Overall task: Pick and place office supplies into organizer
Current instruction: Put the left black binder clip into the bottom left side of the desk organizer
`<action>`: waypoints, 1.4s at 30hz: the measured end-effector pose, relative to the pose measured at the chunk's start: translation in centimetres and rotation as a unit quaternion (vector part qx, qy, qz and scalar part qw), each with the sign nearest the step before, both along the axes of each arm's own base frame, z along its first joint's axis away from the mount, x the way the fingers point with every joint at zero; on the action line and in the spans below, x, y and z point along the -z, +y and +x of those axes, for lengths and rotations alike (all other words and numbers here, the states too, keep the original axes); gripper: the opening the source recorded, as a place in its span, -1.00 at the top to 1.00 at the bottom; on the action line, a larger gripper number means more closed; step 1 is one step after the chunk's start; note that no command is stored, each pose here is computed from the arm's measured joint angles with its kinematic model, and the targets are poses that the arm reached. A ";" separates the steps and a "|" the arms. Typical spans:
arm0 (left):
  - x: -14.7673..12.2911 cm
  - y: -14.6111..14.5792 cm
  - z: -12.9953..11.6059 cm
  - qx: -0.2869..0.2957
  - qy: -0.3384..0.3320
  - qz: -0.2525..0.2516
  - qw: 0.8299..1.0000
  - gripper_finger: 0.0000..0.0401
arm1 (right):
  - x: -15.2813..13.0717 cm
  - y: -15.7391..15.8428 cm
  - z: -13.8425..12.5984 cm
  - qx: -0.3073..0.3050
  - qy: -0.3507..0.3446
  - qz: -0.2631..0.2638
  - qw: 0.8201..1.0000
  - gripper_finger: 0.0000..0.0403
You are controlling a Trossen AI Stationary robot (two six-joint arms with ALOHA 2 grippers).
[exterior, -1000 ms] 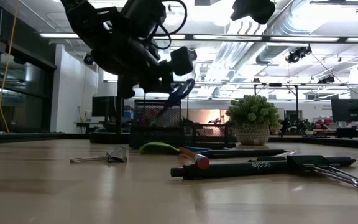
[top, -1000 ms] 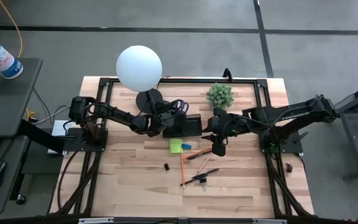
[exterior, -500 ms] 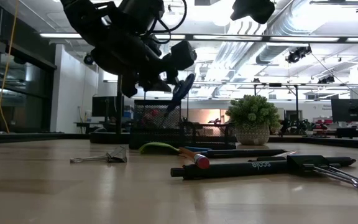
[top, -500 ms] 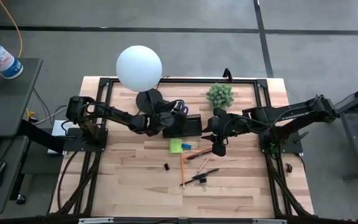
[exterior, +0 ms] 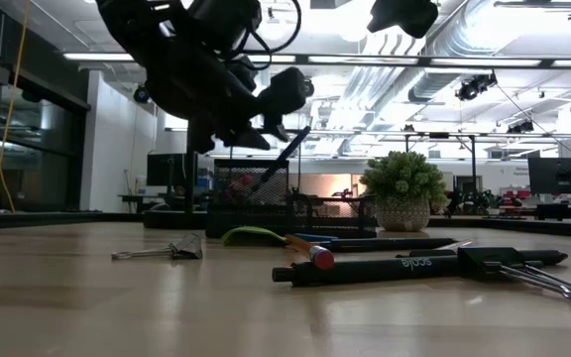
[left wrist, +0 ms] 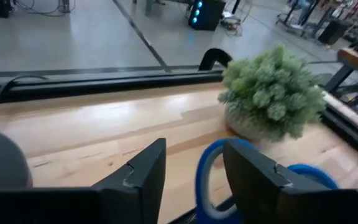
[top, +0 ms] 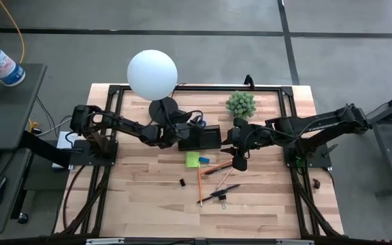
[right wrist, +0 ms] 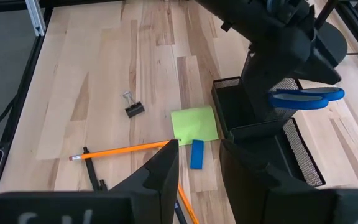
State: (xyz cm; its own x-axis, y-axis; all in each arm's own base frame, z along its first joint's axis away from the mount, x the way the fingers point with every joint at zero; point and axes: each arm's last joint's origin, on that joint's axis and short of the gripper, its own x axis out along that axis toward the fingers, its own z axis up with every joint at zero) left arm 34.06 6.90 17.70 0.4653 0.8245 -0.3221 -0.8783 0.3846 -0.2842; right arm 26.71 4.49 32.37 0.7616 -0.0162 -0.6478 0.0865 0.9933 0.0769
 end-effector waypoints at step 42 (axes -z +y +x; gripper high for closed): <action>-10.7 -10.8 -4.5 0.309 -0.141 -0.081 0.937 -0.08 | 0.0 -0.2 0.1 -0.075 0.002 -0.058 0.996 0.46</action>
State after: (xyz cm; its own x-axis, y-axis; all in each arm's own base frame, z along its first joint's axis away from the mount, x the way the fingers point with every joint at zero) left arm 29.59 -3.92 28.38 0.9234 0.3196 -0.2123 -0.3827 0.7267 -0.5704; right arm 26.76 4.27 32.37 0.7591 0.0228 -0.6506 -0.0632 0.9972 -0.0388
